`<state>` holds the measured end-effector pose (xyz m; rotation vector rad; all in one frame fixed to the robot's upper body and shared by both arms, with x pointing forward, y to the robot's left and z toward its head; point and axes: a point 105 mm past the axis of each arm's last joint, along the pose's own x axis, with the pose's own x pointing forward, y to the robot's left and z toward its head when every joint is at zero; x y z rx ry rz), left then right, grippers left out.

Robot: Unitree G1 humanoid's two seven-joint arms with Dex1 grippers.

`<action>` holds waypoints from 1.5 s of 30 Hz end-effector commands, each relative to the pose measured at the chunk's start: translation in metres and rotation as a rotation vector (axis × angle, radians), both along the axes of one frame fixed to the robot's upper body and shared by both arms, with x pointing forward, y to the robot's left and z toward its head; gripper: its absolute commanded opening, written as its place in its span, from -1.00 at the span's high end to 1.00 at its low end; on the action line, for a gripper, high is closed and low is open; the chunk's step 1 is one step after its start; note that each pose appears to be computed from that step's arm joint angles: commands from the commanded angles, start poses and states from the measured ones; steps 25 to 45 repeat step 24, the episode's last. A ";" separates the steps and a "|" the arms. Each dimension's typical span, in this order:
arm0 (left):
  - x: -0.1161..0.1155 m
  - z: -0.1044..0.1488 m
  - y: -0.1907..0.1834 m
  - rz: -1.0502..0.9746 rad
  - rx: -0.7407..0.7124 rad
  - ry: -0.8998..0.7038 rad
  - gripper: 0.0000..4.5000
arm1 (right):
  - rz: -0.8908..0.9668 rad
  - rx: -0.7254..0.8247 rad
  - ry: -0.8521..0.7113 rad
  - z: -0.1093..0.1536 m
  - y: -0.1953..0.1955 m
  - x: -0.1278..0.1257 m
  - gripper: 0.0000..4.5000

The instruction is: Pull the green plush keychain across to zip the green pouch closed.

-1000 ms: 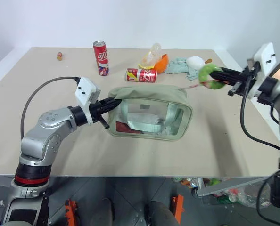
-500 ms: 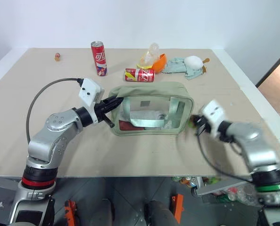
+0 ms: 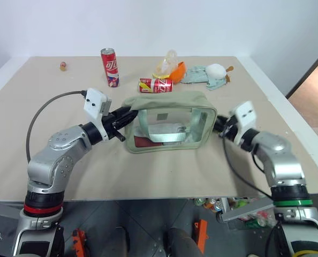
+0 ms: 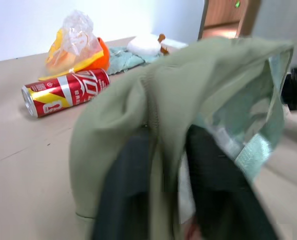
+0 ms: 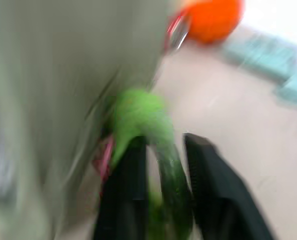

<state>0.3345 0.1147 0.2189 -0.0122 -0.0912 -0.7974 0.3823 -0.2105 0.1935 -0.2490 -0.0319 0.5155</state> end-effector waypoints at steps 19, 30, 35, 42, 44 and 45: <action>-0.039 0.000 0.080 0.162 0.006 -0.027 -0.98 | 0.412 0.136 0.072 0.041 0.015 -0.100 -0.99; -0.043 -0.031 0.074 0.247 0.110 -0.043 -0.98 | 0.422 0.056 0.085 0.017 0.019 -0.114 -0.99; -0.043 -0.031 0.074 0.247 0.110 -0.043 -0.98 | 0.422 0.056 0.085 0.017 0.019 -0.114 -0.99; -0.043 -0.031 0.074 0.247 0.110 -0.043 -0.98 | 0.422 0.056 0.085 0.017 0.019 -0.114 -0.99; -0.043 -0.031 0.074 0.247 0.110 -0.043 -0.98 | 0.422 0.056 0.085 0.017 0.019 -0.114 -0.99; -0.043 -0.031 0.074 0.247 0.110 -0.043 -0.98 | 0.422 0.056 0.085 0.017 0.019 -0.114 -0.99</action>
